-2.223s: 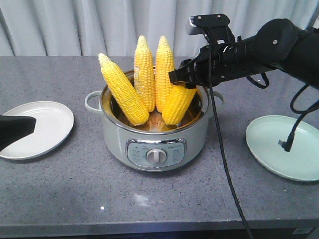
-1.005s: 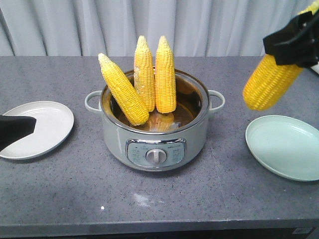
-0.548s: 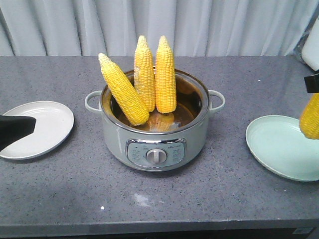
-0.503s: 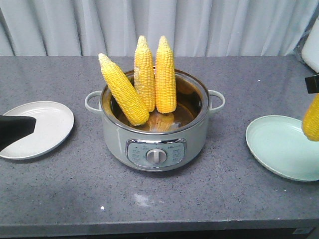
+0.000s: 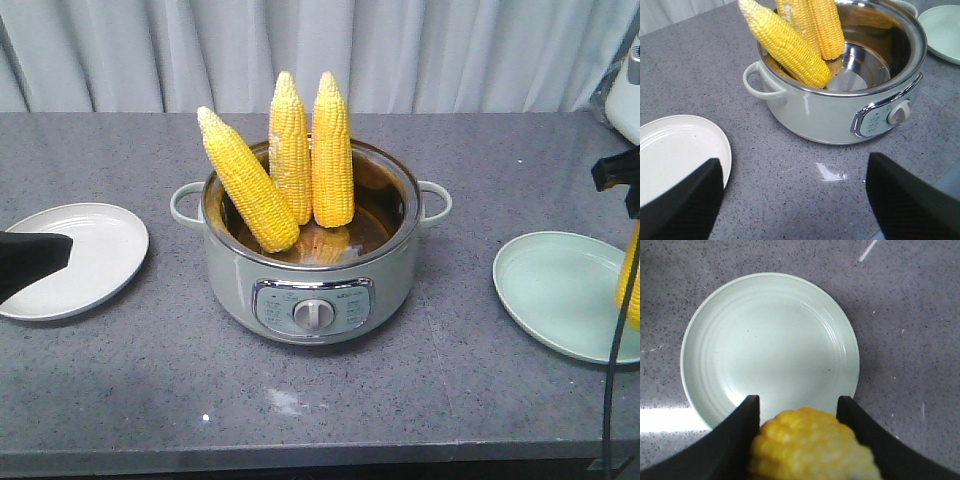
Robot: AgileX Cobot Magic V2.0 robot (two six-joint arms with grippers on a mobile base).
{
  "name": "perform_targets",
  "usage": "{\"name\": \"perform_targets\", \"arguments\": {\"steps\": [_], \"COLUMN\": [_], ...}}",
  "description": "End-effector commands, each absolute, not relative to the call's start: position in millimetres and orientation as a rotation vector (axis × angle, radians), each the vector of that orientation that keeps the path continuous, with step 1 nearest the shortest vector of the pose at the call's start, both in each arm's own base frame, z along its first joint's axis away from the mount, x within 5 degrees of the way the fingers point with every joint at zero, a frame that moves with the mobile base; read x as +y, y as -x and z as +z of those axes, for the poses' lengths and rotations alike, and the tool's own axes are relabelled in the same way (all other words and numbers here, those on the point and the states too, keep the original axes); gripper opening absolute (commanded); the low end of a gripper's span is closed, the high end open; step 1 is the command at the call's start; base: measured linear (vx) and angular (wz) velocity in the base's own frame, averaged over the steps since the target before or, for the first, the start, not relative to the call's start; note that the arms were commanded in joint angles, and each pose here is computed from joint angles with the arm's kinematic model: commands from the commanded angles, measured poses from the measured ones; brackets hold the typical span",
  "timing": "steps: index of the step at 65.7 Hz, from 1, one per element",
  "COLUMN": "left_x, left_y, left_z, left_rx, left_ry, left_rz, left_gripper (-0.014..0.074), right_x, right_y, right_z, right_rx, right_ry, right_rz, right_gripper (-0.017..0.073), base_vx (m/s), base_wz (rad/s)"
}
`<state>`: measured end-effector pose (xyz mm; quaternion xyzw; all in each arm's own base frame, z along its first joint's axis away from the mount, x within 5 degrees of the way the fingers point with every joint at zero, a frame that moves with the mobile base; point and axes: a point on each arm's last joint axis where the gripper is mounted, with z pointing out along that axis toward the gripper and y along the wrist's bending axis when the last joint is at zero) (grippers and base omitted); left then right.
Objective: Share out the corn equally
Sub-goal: 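Lower the corn onto the pale green plate and open the right gripper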
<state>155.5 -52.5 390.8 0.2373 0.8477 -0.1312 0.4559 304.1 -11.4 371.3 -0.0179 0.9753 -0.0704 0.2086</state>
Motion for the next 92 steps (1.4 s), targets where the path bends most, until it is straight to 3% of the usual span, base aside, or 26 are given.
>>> {"name": "perform_targets", "arguments": {"steps": [1, 31, 49, 66, 81, 92], "left_x": [-54, -54, -54, -54, -54, -54], "left_y": [-156, -156, -156, -156, -156, -156], "left_z": [405, 405, 405, 405, 405, 405], "left_rx": [2.004, 2.004, 2.004, 2.004, 2.004, 2.004], "left_ry": [-0.545, -0.545, -0.545, -0.545, -0.545, -0.545], "left_rz": [-0.344, -0.344, -0.344, -0.344, -0.344, -0.344], "left_gripper": [0.0554, 0.0554, 0.0554, 0.0554, 0.0554, 0.0554], "right_x": [-14, -15, -14, -15, -8, -2], "right_y": [-312, -366, -381, -382, -368, -331], "right_z": [382, 322, 308, 309, 340, 362], "right_rx": [2.697, 2.866, 2.828, 2.811, 2.696, 2.515], "right_ry": [0.064, 0.125, 0.139, 0.14, 0.095, 0.082], "right_rz": [-0.217, -0.227, -0.224, -0.229, -0.146, -0.049], "right_gripper": [0.0216, 0.0244, 0.0414, 0.0588, 0.0585, 0.0585], "base_vx": [0.0, 0.0, 0.0, 0.0, 0.0, 0.0], "base_wz": [0.0, 0.0, 0.0, 0.0, 0.0, 0.0]}}
